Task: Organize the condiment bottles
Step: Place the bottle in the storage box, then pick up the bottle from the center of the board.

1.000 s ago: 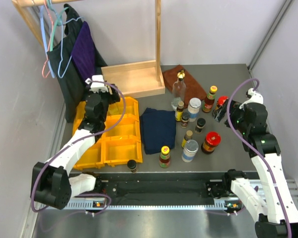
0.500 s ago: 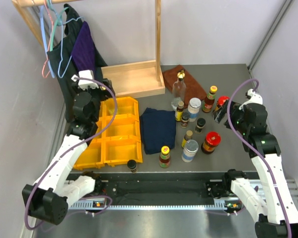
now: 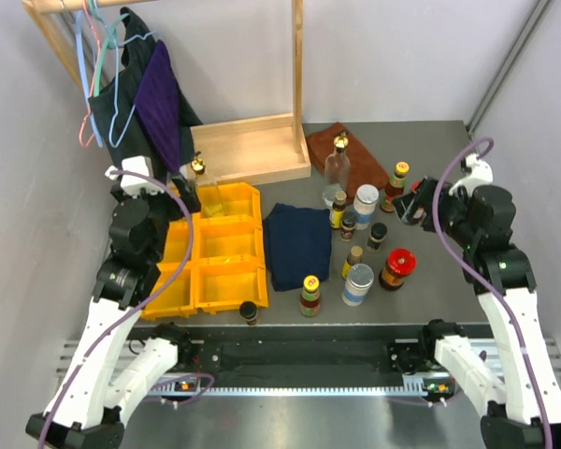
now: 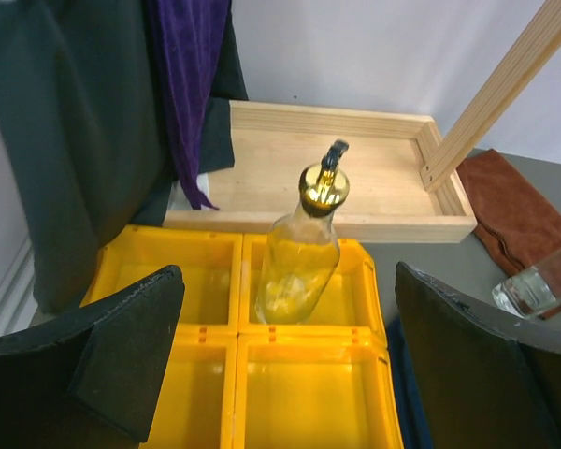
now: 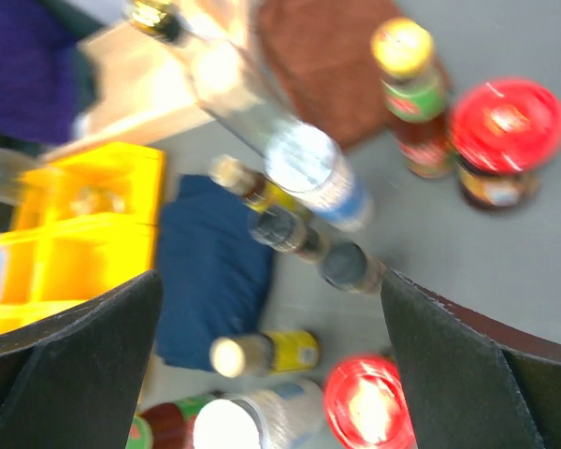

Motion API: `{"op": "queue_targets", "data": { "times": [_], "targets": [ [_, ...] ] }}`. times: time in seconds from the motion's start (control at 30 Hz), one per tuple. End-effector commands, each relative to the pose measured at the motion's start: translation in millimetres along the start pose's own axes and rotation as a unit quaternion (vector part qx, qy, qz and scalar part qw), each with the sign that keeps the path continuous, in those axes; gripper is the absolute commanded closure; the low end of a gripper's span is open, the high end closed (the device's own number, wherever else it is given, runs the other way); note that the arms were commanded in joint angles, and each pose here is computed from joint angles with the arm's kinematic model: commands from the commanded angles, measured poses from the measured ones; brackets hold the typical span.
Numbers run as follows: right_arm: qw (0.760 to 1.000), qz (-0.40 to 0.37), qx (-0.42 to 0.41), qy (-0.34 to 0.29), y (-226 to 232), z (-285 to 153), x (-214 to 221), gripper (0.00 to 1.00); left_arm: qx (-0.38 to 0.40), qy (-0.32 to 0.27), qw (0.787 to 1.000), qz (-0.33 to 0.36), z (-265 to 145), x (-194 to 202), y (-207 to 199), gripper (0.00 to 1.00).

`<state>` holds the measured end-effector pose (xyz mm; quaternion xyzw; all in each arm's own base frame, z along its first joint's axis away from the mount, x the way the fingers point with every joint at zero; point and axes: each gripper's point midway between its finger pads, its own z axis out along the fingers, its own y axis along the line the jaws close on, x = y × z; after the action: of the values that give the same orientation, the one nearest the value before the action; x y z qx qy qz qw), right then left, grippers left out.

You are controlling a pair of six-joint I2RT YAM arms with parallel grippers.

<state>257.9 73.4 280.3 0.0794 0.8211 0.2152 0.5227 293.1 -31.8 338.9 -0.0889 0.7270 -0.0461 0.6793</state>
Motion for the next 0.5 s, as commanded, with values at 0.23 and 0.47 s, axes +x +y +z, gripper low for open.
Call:
{"op": "queue_targets", "data": {
  "times": [0.23,0.47],
  "targets": [
    [0.975,-0.122,-0.176,-0.065,103,32,-53,0.01,0.005,0.037,0.999,-0.014,-39,62,20,0.01],
    [0.964,-0.171,-0.12,-0.164,102,87,-72,0.03,0.012,-0.019,0.999,-0.046,-55,52,25,0.01]
  ]
}}
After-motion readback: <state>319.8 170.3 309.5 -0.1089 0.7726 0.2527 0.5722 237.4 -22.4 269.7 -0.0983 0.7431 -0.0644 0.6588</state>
